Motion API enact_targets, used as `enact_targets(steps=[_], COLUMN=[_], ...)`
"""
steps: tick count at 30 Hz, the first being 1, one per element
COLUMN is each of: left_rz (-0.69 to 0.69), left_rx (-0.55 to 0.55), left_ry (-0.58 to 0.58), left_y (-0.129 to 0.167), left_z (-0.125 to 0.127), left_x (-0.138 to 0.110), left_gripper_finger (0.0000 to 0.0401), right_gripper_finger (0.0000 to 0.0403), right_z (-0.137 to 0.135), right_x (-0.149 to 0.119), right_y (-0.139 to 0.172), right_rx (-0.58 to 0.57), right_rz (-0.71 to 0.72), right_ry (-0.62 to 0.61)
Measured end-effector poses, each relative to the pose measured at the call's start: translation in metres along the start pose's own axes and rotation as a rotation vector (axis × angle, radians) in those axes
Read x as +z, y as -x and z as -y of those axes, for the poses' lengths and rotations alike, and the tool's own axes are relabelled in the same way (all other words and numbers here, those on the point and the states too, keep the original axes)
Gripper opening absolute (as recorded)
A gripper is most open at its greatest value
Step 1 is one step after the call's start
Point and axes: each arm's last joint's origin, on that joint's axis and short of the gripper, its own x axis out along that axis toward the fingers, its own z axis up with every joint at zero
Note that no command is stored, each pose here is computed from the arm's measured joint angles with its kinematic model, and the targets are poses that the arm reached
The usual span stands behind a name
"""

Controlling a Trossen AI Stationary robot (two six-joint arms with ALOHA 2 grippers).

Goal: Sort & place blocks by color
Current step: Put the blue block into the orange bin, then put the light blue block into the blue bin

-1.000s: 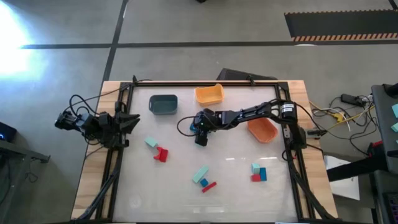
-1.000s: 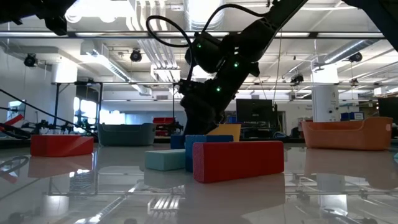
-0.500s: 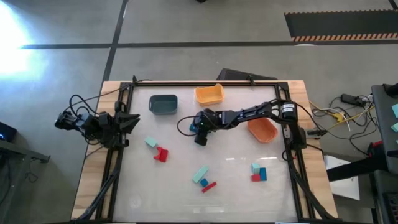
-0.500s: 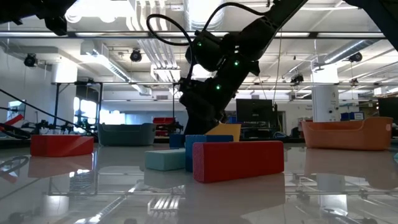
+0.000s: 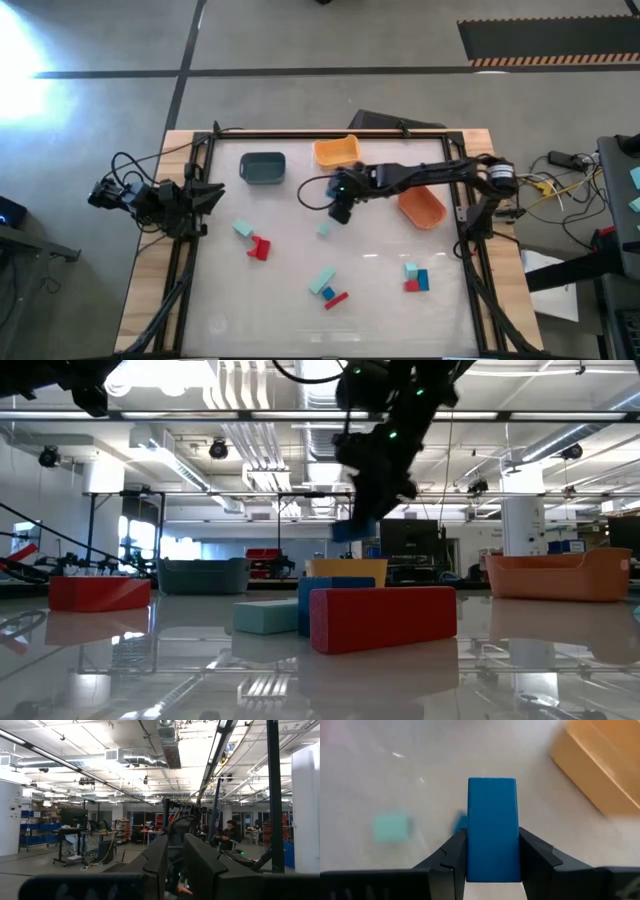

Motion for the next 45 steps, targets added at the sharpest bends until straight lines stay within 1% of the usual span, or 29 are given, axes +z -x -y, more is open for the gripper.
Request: enact_targets(steps=[2,5,10,17,21,25,29,33,35,38,45], left_rz=[0.002,0.002,0.002,0.002,0.002,0.002,0.002,0.002,0.002,0.002,0.002], left_rx=[0.001,0.0,0.0,0.0,0.0,0.0,0.0,0.0,0.0,0.0,0.0], left_ry=[0.001,0.002,0.005,0.005,0.005,0.006,0.005,0.005,0.005,0.005,0.005], left_y=[0.0,0.0,0.0,0.0,0.0,0.0,0.0,0.0,0.0,0.0,0.0], left_z=[0.0,0.0,0.0,0.0,0.0,0.0,0.0,0.0,0.0,0.0,0.0], left_x=[0.0,0.0,0.0,0.0,0.0,0.0,0.0,0.0,0.0,0.0,0.0], left_gripper_finger=[0.0049,0.0049,0.0049,0.0049,0.0049,0.0049,0.0049,0.0049,0.0049,0.0049,0.0049], right_gripper_finger=[0.0121,0.0121,0.0121,0.0121,0.0121,0.0121,0.0121,0.0148,0.0162,0.0171,0.0165], right_z=[0.005,0.012,0.026,0.051,0.061,0.065,0.067,0.066,0.066,0.065,0.064], right_x=[-0.009,-0.025,-0.063,-0.128,-0.155,-0.167,-0.175,-0.18,-0.18,-0.18,-0.176], right_y=[0.015,0.036,0.063,0.083,0.09,0.091,0.085,0.076,0.073,0.07,0.071], right_rx=[-0.037,-0.081,-0.087,-0.134,-0.156,-0.152,-0.173,-0.202,-0.213,-0.224,-0.219], right_rz=[-0.047,-0.079,-0.086,-0.144,-0.161,-0.145,-0.173,-0.214,-0.23,-0.245,-0.239], right_ry=[-0.025,-0.071,-0.178,-0.393,-0.482,-0.524,-0.534,-0.525,-0.52,-0.515,-0.514])
